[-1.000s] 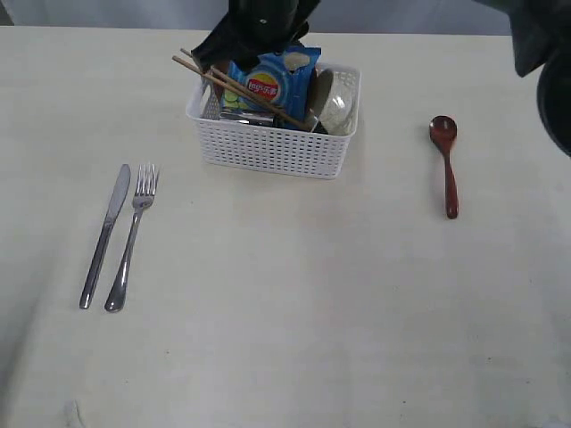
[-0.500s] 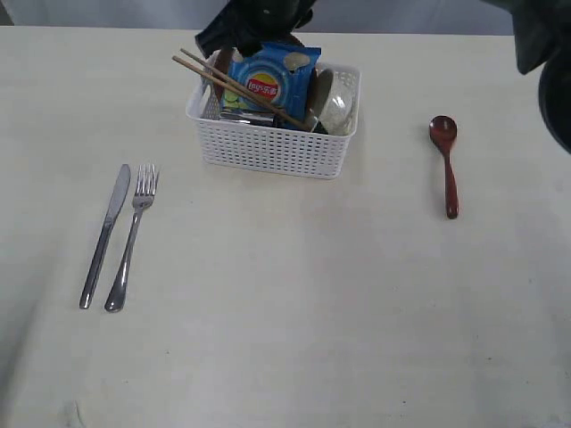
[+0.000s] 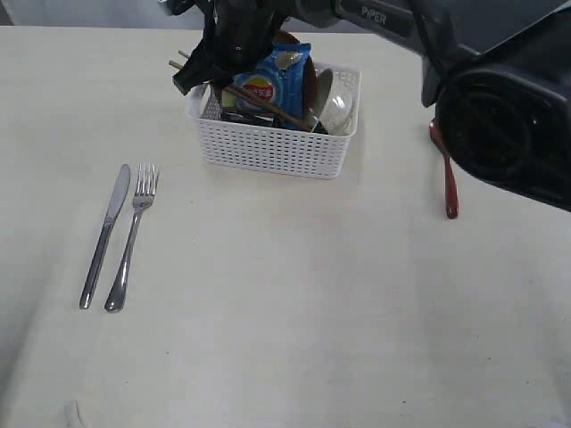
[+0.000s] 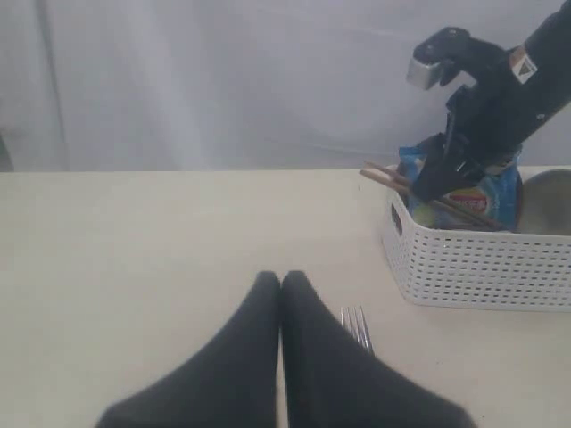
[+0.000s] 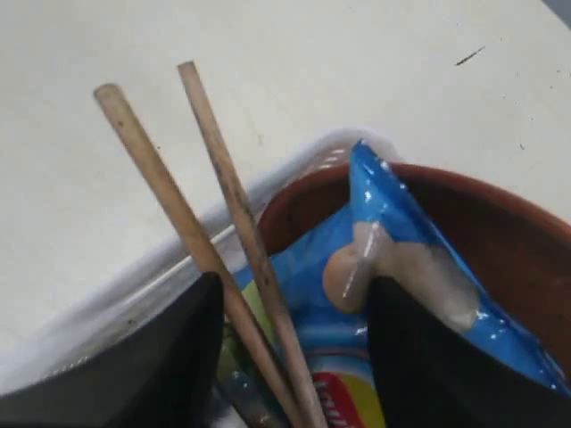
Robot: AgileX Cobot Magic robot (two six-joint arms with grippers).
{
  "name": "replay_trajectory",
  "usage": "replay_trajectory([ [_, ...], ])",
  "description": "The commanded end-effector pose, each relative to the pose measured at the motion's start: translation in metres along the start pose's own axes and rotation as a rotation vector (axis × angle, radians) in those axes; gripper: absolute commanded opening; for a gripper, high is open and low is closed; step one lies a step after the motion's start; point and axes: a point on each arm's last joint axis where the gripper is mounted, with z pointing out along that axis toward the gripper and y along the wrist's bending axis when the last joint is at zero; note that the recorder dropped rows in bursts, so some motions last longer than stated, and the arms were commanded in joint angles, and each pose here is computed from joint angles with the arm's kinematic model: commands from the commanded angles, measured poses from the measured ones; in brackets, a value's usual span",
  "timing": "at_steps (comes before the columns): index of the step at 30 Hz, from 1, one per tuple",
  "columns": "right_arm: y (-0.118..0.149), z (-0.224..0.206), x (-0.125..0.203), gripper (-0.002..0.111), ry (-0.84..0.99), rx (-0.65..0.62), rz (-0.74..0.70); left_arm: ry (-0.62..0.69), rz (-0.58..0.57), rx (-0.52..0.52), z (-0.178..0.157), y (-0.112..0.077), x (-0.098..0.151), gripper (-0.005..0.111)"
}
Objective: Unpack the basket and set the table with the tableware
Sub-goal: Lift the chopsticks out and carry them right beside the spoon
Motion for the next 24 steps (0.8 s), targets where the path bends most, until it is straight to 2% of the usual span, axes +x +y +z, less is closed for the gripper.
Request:
replay_trajectory([
  [1, 0.0, 0.006, -0.002, 0.048, 0.0, -0.006, -0.003, -0.007, -0.005, 0.002, 0.0, 0.0, 0.0, 0.0],
  [14, 0.007, 0.022, 0.008, 0.047, 0.058, -0.013, -0.054, -0.007, -0.005, 0.002, 0.0, 0.0, 0.0, 0.0],
  [17, 0.007, 0.025, 0.009, 0.033, 0.063, -0.009, -0.059, -0.007, -0.005, 0.002, 0.0, 0.0, 0.0, 0.0],
  [18, 0.008, 0.025, 0.009, 0.025, 0.059, -0.007, -0.063, -0.007, -0.005, 0.002, 0.0, 0.0, 0.0, 0.0],
  [19, 0.009, 0.021, 0.005, 0.01, 0.044, 0.013, -0.086, -0.007, -0.005, 0.002, 0.0, 0.0, 0.0, 0.0],
  [20, 0.008, 0.018, 0.002, 0.002, 0.039, 0.03, -0.1, -0.007, -0.005, 0.002, 0.0, 0.0, 0.0, 0.0],
  [24, 0.008, -0.011, -0.023, 0.0, -0.029, 0.082, -0.126, -0.007, -0.003, 0.002, 0.0, 0.0, 0.0, 0.0],
])
